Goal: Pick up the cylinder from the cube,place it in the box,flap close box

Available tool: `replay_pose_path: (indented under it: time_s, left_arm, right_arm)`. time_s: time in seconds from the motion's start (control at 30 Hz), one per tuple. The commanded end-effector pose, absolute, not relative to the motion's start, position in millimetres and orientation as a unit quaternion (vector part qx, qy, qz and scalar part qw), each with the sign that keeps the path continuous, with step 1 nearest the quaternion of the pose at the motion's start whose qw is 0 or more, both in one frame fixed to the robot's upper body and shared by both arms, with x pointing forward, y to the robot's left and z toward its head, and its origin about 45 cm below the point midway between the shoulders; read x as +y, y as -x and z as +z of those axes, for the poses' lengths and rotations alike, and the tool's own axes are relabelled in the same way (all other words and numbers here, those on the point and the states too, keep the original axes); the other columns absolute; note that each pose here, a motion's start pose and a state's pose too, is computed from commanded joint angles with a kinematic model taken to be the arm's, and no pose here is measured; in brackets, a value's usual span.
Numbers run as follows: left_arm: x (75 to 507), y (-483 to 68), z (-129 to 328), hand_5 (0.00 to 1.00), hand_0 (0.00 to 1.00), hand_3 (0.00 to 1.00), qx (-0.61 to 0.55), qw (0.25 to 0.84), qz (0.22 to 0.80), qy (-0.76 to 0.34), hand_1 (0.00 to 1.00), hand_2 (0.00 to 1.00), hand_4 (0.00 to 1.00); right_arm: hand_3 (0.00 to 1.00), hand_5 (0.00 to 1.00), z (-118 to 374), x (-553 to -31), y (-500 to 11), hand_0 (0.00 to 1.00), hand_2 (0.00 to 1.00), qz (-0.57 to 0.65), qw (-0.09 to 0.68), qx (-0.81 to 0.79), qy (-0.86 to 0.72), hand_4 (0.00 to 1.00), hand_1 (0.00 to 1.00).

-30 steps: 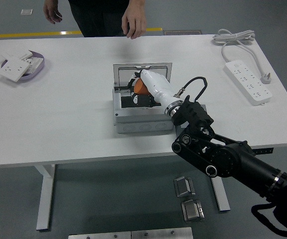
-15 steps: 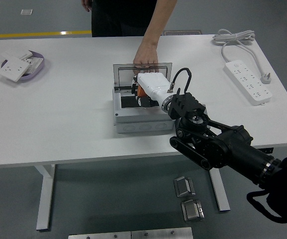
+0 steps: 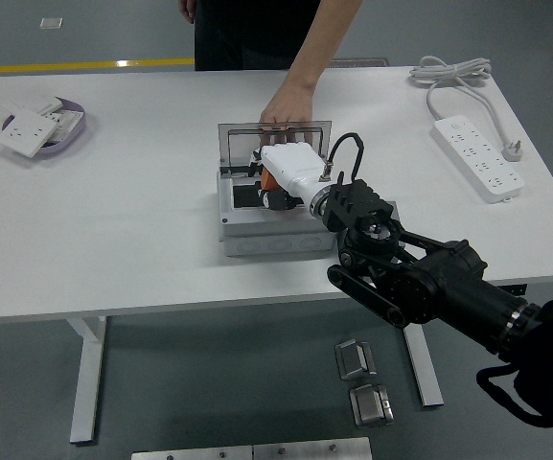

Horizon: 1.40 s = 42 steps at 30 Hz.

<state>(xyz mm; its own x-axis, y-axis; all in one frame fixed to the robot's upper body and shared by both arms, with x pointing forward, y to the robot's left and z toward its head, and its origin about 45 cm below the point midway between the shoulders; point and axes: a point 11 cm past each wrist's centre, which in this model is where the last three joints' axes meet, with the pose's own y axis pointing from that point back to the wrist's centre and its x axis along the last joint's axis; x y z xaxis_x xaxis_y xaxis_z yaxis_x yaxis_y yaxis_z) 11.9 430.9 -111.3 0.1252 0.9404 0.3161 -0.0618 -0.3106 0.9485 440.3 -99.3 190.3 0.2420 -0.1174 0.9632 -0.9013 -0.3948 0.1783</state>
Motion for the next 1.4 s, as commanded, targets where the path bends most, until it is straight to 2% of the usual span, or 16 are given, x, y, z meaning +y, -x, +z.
replay_pose_path:
  time_s: [0.3, 0.33, 0.5, 0.73, 0.97, 1.4]
  left_arm:
    - [430, -12, -112, 0.329, 0.600, 0.616, 0.369, 0.458, 0.548, -0.595, 0.619, 0.607, 0.693]
    - [429, -12, -112, 0.328, 0.600, 0.616, 0.369, 0.459, 0.547, -0.595, 0.619, 0.607, 0.693]
    - [427, -11, -113, 0.328, 0.600, 0.616, 0.370, 0.461, 0.547, -0.593, 0.619, 0.607, 0.693]
    - [426, -7, -113, 0.321, 0.600, 0.617, 0.373, 0.458, 0.545, -0.595, 0.620, 0.606, 0.689]
    - [430, -10, -112, 0.319, 0.600, 0.616, 0.369, 0.459, 0.546, -0.597, 0.620, 0.605, 0.686]
    - [432, -16, -111, 0.318, 0.599, 0.616, 0.363, 0.460, 0.547, -0.598, 0.621, 0.606, 0.685]
  right_arm:
    - [0.690, 0.277, 190, -98, -439, 0.775, 0.654, 0.486, 0.394, -0.378, -0.683, 0.662, 0.661]
    - [0.687, 0.302, 190, -97, -438, 0.771, 0.650, 0.484, 0.390, -0.379, -0.686, 0.686, 0.654]
    - [0.687, 0.302, 202, -96, -432, 0.771, 0.650, 0.455, 0.350, -0.391, -0.720, 0.686, 0.654]
    - [0.681, 0.315, 256, -116, -445, 0.750, 0.637, 0.413, 0.287, -0.431, -0.749, 0.694, 0.634]
    - [0.677, 0.307, 295, -144, -479, 0.724, 0.634, 0.377, 0.273, -0.479, -0.744, 0.689, 0.625]
    - [0.679, 0.311, 243, -158, -494, 0.697, 0.629, 0.334, 0.336, -0.471, -0.744, 0.687, 0.624]
